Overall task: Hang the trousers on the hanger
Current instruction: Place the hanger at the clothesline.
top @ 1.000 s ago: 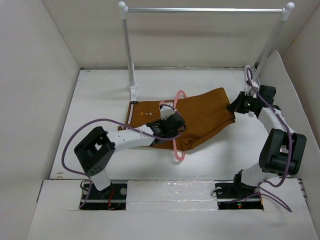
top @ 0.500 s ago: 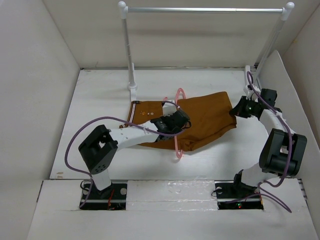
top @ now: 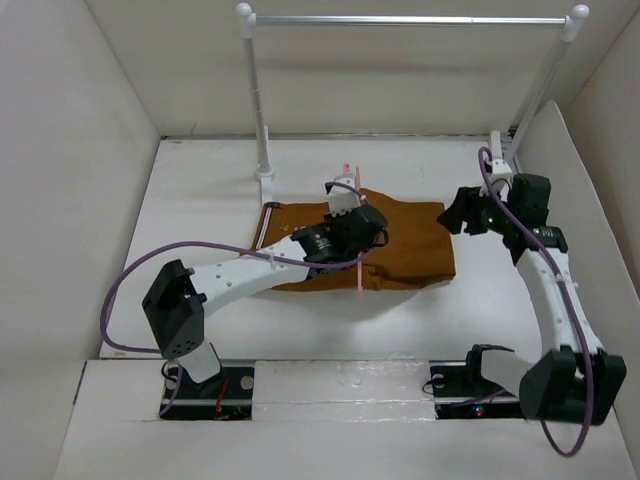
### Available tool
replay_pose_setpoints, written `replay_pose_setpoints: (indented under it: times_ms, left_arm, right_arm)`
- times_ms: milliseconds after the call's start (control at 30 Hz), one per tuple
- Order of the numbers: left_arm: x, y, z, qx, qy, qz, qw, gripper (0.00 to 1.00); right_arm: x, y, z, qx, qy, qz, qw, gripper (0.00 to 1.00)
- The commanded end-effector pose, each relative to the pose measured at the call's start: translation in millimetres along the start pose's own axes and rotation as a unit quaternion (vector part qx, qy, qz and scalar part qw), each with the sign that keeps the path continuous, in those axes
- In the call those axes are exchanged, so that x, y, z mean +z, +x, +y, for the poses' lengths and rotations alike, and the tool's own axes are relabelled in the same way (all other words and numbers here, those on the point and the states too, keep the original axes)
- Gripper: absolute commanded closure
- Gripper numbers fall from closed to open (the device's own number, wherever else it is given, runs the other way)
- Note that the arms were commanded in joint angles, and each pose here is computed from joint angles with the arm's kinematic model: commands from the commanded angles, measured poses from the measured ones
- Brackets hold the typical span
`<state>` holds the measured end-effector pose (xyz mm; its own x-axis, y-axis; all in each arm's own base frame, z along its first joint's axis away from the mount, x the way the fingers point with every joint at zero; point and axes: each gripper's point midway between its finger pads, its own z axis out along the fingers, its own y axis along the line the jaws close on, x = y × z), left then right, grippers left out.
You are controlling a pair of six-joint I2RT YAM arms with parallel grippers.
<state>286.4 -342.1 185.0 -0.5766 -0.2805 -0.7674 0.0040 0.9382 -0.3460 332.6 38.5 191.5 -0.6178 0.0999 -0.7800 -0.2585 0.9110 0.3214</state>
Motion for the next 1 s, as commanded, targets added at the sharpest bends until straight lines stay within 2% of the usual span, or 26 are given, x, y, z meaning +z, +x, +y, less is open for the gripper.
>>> replay_pose_setpoints:
  times_ms: [0,67,100,133,167,233,300,467,500,600,633,700,800,833,933,967]
  left_arm:
    - [-54,-92,-53,-0.062,0.083,-0.097,0.99,1.0]
    - [-67,-112,-63,-0.047,0.1,-0.111,0.988,1.0]
    - [-89,-144,-81,-0.047,0.127,-0.133,0.982,1.0]
    - [-89,-145,-81,-0.047,0.127,-0.133,0.982,1.0]
    - [-104,-164,-89,-0.056,0.141,-0.143,0.978,1.0]
    - [-111,-174,-99,-0.058,0.156,-0.143,0.976,1.0]
    - [-125,-186,-108,-0.063,0.171,-0.152,0.971,1.0]
    - [-129,-191,-119,-0.06,0.176,-0.16,0.969,1.0]
    - [-130,-189,-121,-0.059,0.177,-0.16,0.969,1.0]
    - [-132,-191,-121,-0.062,0.18,-0.162,0.968,1.0]
    - [-134,-192,-122,-0.064,0.182,-0.162,0.968,1.0]
    - [-140,-189,-126,-0.06,0.189,-0.165,0.966,1.0]
    - [-144,-185,-126,-0.049,0.175,-0.183,0.966,1.0]
    - [-141,-182,-127,-0.047,0.175,-0.179,0.967,1.0]
    - [-143,-181,-130,-0.051,0.184,-0.175,0.966,1.0]
    - [-147,-185,-132,-0.054,0.191,-0.178,0.964,1.0]
  right_arm:
    - [-43,-32,76,-0.068,-0.087,-0.066,0.992,0.33]
    - [-62,-37,110,-0.056,-0.13,-0.092,0.986,0.31]
    - [-92,-51,153,-0.078,-0.186,-0.146,0.969,0.26]
    - [-93,-51,155,-0.062,-0.189,-0.143,0.97,0.26]
    - [-104,-53,173,-0.068,-0.216,-0.153,0.962,0.24]
    - [-121,-67,198,-0.06,-0.255,-0.176,0.949,0.19]
    - [-137,-76,229,-0.071,-0.311,-0.179,0.931,0.17]
    - [-124,-87,262,-0.058,-0.348,-0.153,0.923,0.15]
    - [-129,-91,272,-0.056,-0.367,-0.164,0.914,0.15]
    - [-123,-91,278,-0.035,-0.368,-0.165,0.914,0.14]
    - [-116,-84,278,-0.022,-0.367,-0.149,0.918,0.14]
    - [-107,-73,280,-0.012,-0.374,-0.128,0.918,0.15]
    - [-107,-62,294,0.014,-0.416,-0.128,0.9,0.17]
    - [-107,-60,297,0.02,-0.42,-0.128,0.898,0.25]
    - [-97,-53,291,0.025,-0.383,-0.122,0.915,0.36]
    - [-92,-46,287,0.033,-0.367,-0.109,0.923,0.36]
